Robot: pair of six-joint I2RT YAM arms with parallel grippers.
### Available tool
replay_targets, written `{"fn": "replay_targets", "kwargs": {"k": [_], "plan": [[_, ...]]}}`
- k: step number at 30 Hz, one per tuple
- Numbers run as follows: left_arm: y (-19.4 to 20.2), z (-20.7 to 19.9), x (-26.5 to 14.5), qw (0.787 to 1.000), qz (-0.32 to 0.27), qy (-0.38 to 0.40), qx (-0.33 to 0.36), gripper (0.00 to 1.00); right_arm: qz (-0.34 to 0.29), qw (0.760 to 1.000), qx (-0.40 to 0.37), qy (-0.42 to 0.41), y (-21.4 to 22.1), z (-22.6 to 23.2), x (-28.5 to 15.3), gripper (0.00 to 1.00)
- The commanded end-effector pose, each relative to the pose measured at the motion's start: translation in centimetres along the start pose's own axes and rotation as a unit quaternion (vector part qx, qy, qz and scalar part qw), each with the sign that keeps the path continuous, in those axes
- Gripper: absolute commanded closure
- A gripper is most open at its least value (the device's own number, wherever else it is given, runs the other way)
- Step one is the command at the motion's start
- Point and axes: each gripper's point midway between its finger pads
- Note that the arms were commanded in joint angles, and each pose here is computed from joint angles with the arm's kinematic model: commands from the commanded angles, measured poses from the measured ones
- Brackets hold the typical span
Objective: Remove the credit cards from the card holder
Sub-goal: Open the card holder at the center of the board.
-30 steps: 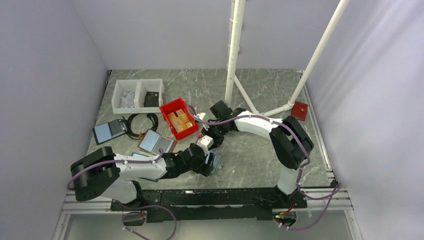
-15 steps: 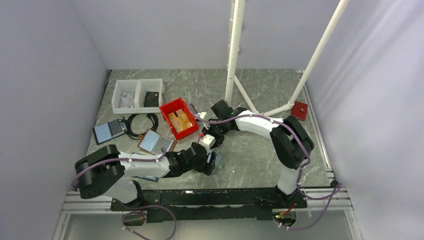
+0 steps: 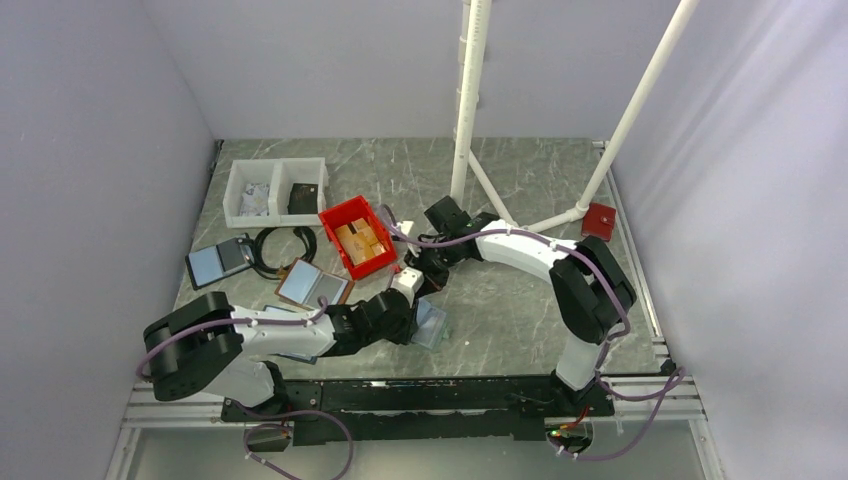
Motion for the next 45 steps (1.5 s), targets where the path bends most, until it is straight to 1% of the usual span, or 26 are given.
{"fn": "replay_targets", "kwargs": {"k": [1, 5, 9, 15, 20, 25, 27, 30, 32, 36, 39, 45], "plan": [[2.5, 0.0, -0.8, 0.999, 0.033, 0.015, -0.014, 0.7, -0.039, 0.999, -0.027, -0.01, -2.1, 0.8, -2.3, 0.98], [3.1, -0.3, -1.1, 0.998, 0.031, 0.032, -0.045, 0.74, -0.044, 0.998, -0.039, -0.019, -2.2, 1.4, -3.0, 0.98], [3.4, 0.0, -1.6, 0.994, 0.021, 0.046, -0.102, 0.76, -0.048, 0.997, -0.059, -0.027, -2.1, 2.1, -3.6, 0.98], [3.5, 0.3, -2.6, 0.977, -0.006, 0.077, -0.199, 0.75, -0.052, 0.99, -0.121, -0.056, -1.0, 4.1, -4.6, 0.97], [3.0, 0.5, -3.3, 0.962, -0.025, 0.088, -0.256, 0.74, -0.04, 0.971, -0.211, -0.109, 1.5, 6.6, -4.2, 0.95], [2.6, 0.5, -3.8, 0.948, -0.042, 0.101, -0.3, 0.73, -0.009, 0.955, -0.269, -0.125, 3.9, 6.7, -2.5, 0.94], [2.7, 0.3, -4.0, 0.942, -0.039, 0.109, -0.314, 0.72, 0.006, 0.947, -0.294, -0.128, 4.9, 6.6, -1.7, 0.94], [3.1, 0.2, -4.0, 0.936, -0.035, 0.114, -0.332, 0.72, 0.013, 0.935, -0.34, -0.099, 5.4, 5.9, -0.5, 0.94], [3.3, 0.1, -4.0, 0.932, -0.033, 0.118, -0.341, 0.72, 0.016, 0.932, -0.355, -0.073, 5.4, 5.2, 0.3, 0.94], [3.5, 0.0, -4.1, 0.928, -0.035, 0.125, -0.349, 0.71, 0.033, 0.938, -0.346, -0.012, 4.9, 3.0, 1.9, 0.95], [3.4, -0.1, -4.2, 0.929, -0.037, 0.128, -0.346, 0.69, 0.038, 0.94, -0.34, 0.008, 4.7, 2.6, 2.9, 0.95], [3.2, -0.1, -4.5, 0.93, -0.042, 0.133, -0.339, 0.62, 0.046, 0.947, -0.316, 0.032, 4.1, 2.0, 4.5, 0.96]]}}
Point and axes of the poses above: each gripper's point midway between its finger pads, its own x axis out along the fingers, its own z axis along the line the jaws close on, y = z × x, and after that the axes turned 13 degrees about x, right-handed
